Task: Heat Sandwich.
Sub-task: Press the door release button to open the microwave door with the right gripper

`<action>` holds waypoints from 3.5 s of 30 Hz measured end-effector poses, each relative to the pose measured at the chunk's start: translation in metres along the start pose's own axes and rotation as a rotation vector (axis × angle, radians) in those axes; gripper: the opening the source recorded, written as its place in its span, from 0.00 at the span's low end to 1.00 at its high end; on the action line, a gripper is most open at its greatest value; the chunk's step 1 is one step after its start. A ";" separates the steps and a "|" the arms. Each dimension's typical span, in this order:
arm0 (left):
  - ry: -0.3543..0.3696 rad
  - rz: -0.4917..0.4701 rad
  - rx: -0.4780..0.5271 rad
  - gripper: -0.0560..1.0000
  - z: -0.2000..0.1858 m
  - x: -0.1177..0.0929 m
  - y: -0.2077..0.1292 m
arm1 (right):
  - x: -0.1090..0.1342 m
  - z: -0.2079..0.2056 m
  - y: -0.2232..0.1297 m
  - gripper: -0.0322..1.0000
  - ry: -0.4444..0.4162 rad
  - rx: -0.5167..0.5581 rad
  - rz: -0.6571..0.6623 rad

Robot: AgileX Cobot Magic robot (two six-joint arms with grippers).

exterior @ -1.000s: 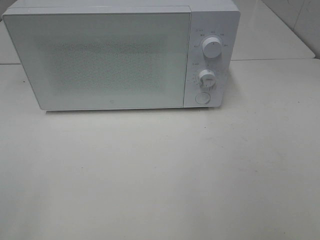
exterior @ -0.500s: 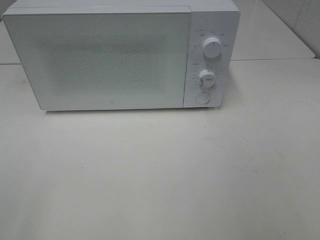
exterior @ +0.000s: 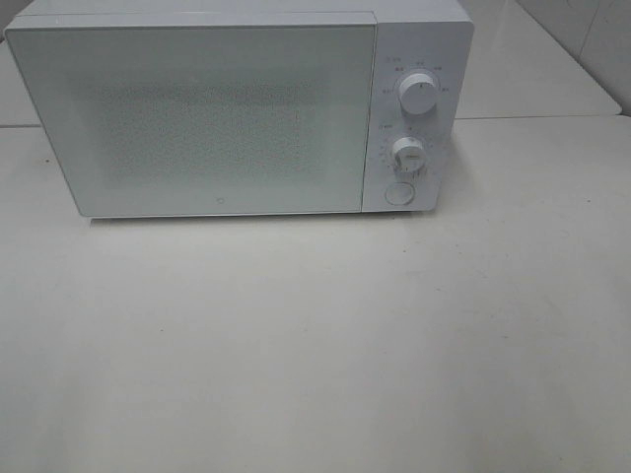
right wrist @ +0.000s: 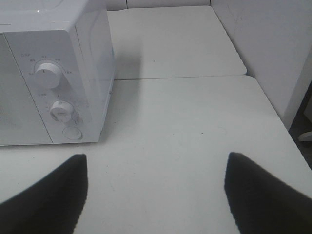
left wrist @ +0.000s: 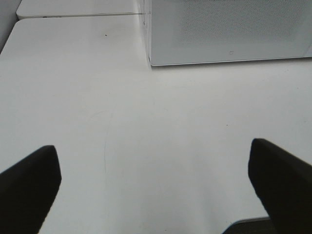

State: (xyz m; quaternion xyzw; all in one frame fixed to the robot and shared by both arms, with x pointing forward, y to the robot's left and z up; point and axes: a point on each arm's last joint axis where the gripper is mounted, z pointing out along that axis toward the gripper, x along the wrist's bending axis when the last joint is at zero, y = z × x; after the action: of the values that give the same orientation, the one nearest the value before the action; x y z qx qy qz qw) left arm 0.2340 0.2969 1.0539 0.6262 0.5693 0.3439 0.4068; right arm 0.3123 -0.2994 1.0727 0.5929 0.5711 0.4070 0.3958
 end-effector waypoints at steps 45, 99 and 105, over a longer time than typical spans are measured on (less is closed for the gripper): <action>0.000 0.000 0.000 0.99 0.000 0.000 0.000 | 0.023 0.147 -0.045 0.76 0.060 -0.132 0.063; 0.000 0.000 0.000 0.99 0.000 0.000 0.000 | 0.118 0.175 -0.116 0.76 0.129 -0.020 0.160; 0.000 0.000 0.000 0.99 0.000 0.000 0.000 | 0.118 0.175 -0.116 0.76 0.131 -0.003 0.415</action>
State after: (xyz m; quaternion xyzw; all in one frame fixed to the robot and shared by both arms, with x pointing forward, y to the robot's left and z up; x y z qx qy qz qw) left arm 0.2340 0.2969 1.0539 0.6262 0.5693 0.3439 0.4068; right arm 0.4369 -0.1787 0.9053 0.6694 0.4607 0.5183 0.2665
